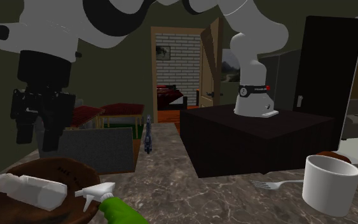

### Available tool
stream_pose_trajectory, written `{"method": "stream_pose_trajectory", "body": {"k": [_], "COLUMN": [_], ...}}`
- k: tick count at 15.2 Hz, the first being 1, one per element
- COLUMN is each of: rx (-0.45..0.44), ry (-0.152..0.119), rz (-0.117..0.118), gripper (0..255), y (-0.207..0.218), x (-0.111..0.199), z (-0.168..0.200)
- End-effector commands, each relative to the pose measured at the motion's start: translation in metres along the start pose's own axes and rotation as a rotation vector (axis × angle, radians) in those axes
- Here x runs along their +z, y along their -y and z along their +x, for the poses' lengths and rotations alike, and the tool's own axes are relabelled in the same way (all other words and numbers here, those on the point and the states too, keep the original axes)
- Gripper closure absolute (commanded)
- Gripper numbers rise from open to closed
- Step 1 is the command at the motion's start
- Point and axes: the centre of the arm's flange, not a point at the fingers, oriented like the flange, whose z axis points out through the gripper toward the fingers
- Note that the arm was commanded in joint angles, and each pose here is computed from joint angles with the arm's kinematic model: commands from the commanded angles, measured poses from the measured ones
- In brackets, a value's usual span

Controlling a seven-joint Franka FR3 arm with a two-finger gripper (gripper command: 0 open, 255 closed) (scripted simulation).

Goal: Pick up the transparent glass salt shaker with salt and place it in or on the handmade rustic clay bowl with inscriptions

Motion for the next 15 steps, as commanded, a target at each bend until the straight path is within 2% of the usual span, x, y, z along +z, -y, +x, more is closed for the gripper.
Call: {"method": "stream_pose_trajectory", "body": {"k": [1, 4, 8, 15], "rx": [0.000, 0.000, 0.000, 0.000], "ry": [0.000, 0.000, 0.000, 0.000], "rz": [0.000, 0.000, 0.000, 0.000], "gripper": [0, 0, 0, 0], "y": [0.000, 0.000, 0.000, 0.000], "x": [0.000, 0.000, -0.050, -0.050], "z": [0.000, 0.000, 0.000, 0.000]}}
